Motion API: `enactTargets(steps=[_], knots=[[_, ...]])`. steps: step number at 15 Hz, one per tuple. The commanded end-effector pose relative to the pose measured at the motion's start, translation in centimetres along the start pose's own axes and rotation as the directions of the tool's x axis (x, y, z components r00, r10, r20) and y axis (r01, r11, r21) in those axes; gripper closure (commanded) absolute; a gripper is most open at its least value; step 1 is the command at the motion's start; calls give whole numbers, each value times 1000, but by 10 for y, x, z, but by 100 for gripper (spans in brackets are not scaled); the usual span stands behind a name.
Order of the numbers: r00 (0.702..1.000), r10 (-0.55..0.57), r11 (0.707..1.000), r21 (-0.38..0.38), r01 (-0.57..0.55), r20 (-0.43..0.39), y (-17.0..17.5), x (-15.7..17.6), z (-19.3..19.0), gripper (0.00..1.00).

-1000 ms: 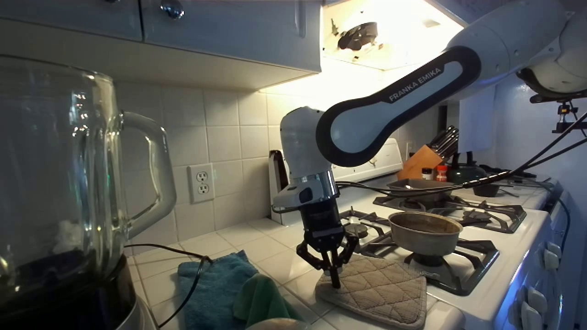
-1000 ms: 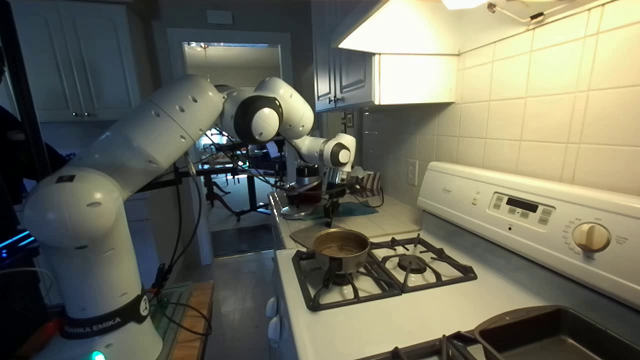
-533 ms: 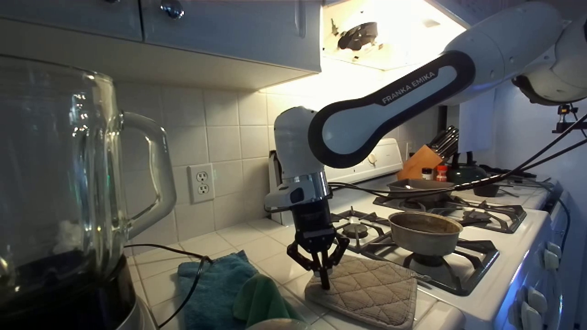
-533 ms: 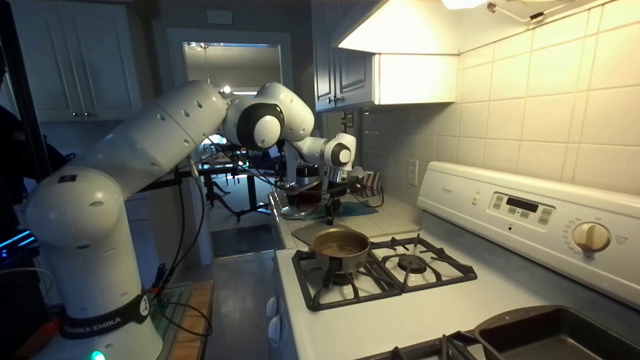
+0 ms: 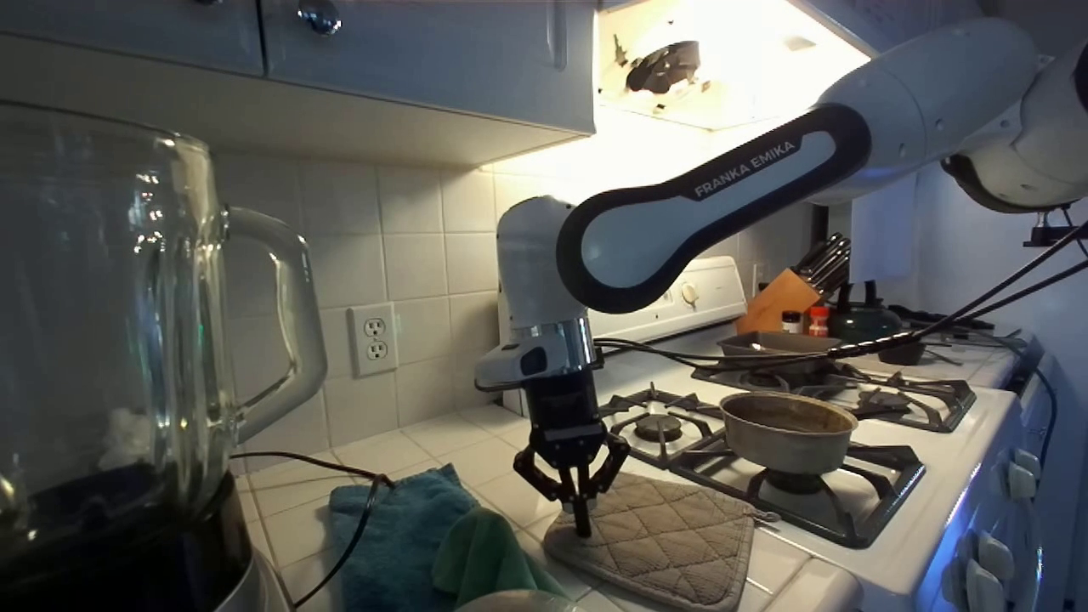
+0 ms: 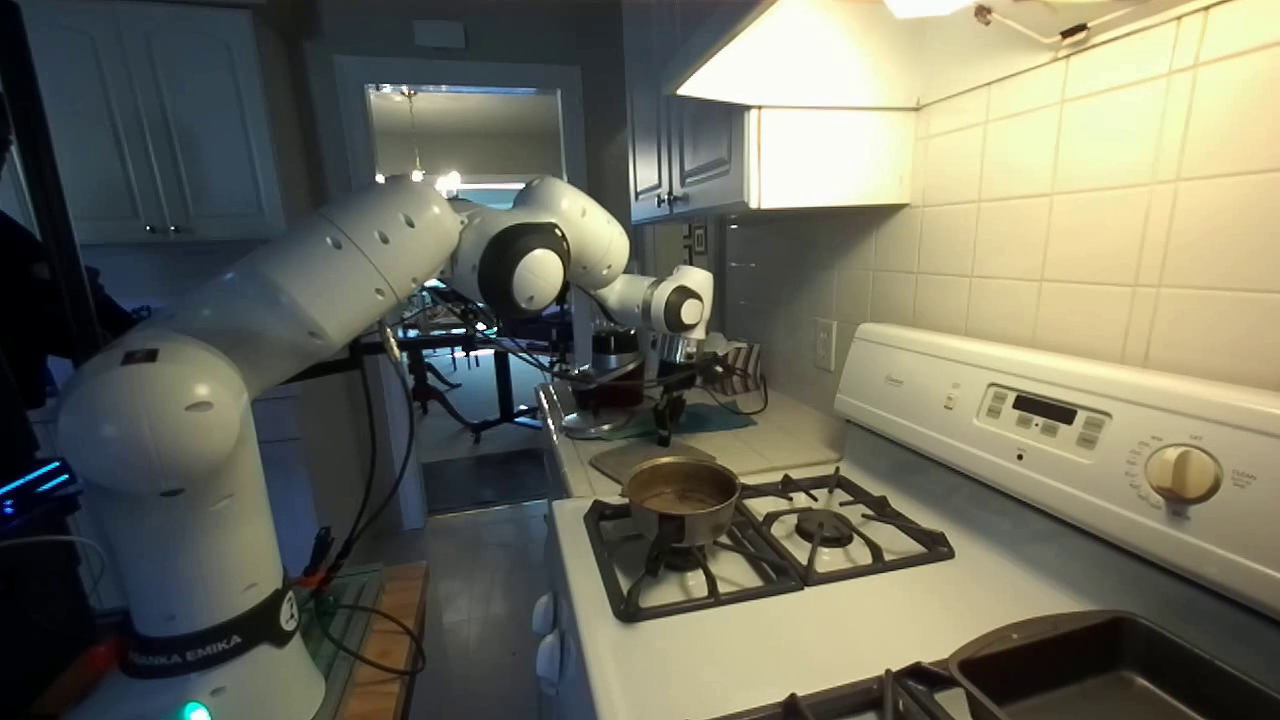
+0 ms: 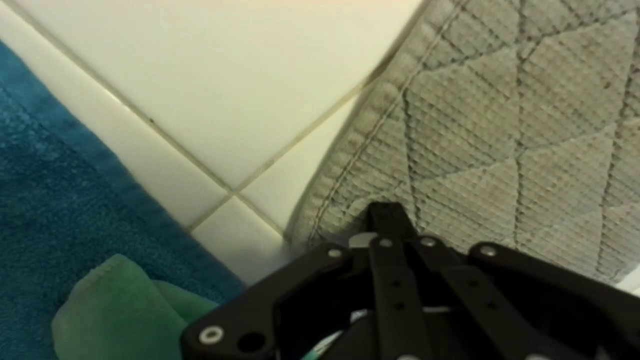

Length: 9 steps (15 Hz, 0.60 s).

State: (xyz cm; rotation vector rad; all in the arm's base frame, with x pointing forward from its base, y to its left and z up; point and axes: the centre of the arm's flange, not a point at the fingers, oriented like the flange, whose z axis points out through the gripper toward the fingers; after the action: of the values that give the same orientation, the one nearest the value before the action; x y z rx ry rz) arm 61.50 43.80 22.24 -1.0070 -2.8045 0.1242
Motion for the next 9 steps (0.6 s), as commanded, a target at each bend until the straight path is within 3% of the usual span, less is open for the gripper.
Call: enactTargets(steps=[1, 9], knots=[[999, 31, 999, -18, -31, -8, 22, -4, 5, 100], [994, 108, 993, -55, -107, 20, 28, -22, -2, 100]])
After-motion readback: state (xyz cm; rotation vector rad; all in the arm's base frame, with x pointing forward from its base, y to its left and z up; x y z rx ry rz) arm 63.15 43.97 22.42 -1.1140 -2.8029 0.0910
